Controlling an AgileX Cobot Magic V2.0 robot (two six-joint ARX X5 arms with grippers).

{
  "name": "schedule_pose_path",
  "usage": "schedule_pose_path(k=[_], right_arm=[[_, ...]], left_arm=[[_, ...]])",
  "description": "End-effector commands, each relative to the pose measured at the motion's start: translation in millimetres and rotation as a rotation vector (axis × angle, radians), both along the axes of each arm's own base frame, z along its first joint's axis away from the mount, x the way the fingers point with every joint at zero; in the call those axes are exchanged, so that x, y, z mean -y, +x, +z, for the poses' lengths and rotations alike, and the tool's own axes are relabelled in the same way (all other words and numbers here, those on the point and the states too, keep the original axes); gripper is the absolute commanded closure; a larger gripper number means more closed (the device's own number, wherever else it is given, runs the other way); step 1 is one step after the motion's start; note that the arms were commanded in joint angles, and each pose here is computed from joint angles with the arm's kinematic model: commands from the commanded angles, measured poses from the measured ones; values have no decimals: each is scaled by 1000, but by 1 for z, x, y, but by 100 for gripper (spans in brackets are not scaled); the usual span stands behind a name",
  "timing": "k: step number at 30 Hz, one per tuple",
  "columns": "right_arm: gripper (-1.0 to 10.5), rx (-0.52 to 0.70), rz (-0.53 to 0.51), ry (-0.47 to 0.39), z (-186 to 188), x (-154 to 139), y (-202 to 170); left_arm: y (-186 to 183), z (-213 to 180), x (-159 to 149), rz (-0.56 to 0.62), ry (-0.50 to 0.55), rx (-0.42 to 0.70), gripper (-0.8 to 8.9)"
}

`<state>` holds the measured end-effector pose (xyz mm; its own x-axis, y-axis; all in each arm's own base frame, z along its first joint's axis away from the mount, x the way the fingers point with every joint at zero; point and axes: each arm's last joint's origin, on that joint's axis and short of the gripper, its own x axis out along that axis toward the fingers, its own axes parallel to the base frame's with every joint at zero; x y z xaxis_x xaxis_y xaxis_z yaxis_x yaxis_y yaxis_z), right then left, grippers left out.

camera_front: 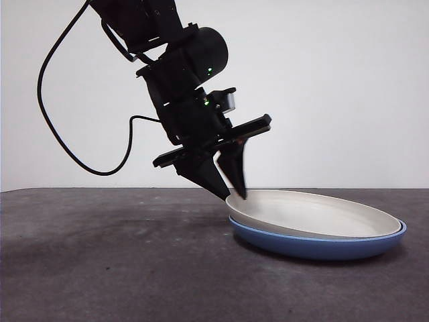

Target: Pick up the white plate, put it on the blue plate, put it on desk

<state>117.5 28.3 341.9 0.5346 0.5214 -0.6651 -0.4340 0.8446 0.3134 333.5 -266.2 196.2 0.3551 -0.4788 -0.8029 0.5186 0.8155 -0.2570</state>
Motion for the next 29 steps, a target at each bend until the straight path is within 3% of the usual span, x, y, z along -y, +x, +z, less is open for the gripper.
schedule_pose_path(k=[1, 15, 22, 29], right_arm=[[563, 19, 2, 1, 5, 0, 1], [563, 18, 1, 2, 5, 0, 1], [563, 16, -26, -17, 5, 0, 1], [563, -6, -71, -39, 3, 1, 6]], left_arm=[[1, 1, 11, -18, -11, 7, 555], [6, 37, 2, -26, 14, 15, 554], [-2, 82, -29, 3, 0, 61, 554], [-33, 141, -68, -12, 1, 140, 555]])
